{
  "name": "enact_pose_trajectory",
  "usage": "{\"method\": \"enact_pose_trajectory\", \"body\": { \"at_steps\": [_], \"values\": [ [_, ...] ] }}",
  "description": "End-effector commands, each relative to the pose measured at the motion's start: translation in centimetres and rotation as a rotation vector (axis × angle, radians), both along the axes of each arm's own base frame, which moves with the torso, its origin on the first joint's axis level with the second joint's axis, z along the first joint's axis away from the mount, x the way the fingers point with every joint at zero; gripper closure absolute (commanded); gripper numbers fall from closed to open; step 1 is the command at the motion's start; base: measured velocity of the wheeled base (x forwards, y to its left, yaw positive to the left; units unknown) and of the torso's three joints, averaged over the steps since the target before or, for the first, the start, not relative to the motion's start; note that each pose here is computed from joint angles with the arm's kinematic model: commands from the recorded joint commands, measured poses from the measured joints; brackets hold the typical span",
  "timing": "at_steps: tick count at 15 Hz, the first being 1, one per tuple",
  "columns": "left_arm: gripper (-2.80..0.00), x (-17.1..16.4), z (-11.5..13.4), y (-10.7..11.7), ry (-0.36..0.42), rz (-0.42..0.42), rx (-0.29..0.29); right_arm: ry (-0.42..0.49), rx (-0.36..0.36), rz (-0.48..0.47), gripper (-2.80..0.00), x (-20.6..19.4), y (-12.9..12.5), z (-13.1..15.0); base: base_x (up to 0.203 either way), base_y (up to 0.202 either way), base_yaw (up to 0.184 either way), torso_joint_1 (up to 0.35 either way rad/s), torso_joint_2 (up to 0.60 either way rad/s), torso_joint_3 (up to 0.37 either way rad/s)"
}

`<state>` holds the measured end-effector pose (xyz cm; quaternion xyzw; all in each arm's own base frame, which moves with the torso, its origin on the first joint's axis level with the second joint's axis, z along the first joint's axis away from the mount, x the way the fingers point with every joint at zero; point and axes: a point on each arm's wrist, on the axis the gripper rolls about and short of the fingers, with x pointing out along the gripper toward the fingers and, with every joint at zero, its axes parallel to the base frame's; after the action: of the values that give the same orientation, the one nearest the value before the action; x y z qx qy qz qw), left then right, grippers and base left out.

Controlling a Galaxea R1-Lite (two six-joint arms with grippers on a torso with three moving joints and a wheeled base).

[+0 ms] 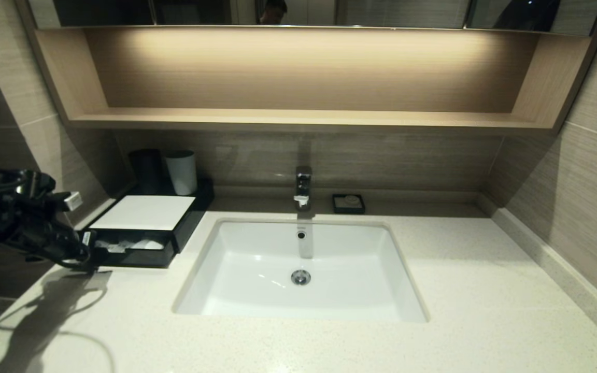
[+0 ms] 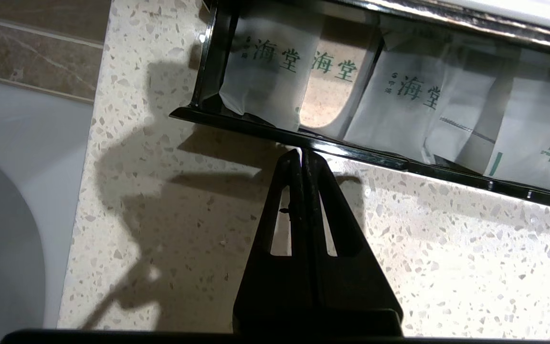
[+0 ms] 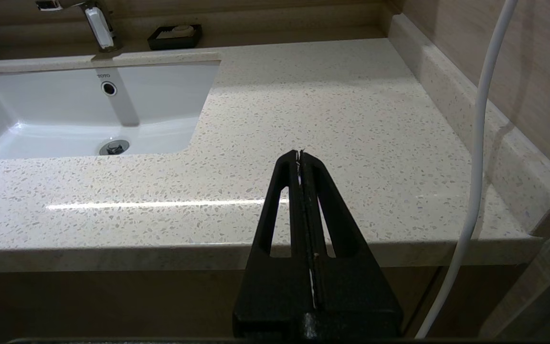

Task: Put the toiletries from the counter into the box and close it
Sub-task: Close the drawer

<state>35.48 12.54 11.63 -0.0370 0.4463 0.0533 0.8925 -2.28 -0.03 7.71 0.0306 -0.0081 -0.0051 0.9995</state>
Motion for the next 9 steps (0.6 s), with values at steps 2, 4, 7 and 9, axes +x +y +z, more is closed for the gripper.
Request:
{"method": "enact_pose_trajectory", "body": {
  "at_steps": [2,4,7,9],
  "values": [
    [0.00,1.2,-0.6,0.4,-0.015,0.001,0.003,-0.001,0.000,0.000,0.00,0.0,0.0,0.0,0.000,0.000,0.000,0.000,0.00,0.000],
    [0.00,1.9,-0.9,0.4,-0.054,-0.001,0.013,0.001,0.000,0.000,0.00,0.0,0.0,0.0,0.000,0.000,0.000,0.000,0.00,0.000],
    [0.00,2.8,-1.2,0.0,-0.102,0.002,0.010,0.000,0.000,0.000,0.00,0.0,0.0,0.0,0.000,0.000,0.000,0.000,0.00,0.000],
    [0.00,3.1,-1.3,0.0,-0.104,0.001,0.010,0.000,0.000,0.000,0.00,0.0,0.0,0.0,0.000,0.000,0.000,0.000,0.00,0.000]
  ]
}}
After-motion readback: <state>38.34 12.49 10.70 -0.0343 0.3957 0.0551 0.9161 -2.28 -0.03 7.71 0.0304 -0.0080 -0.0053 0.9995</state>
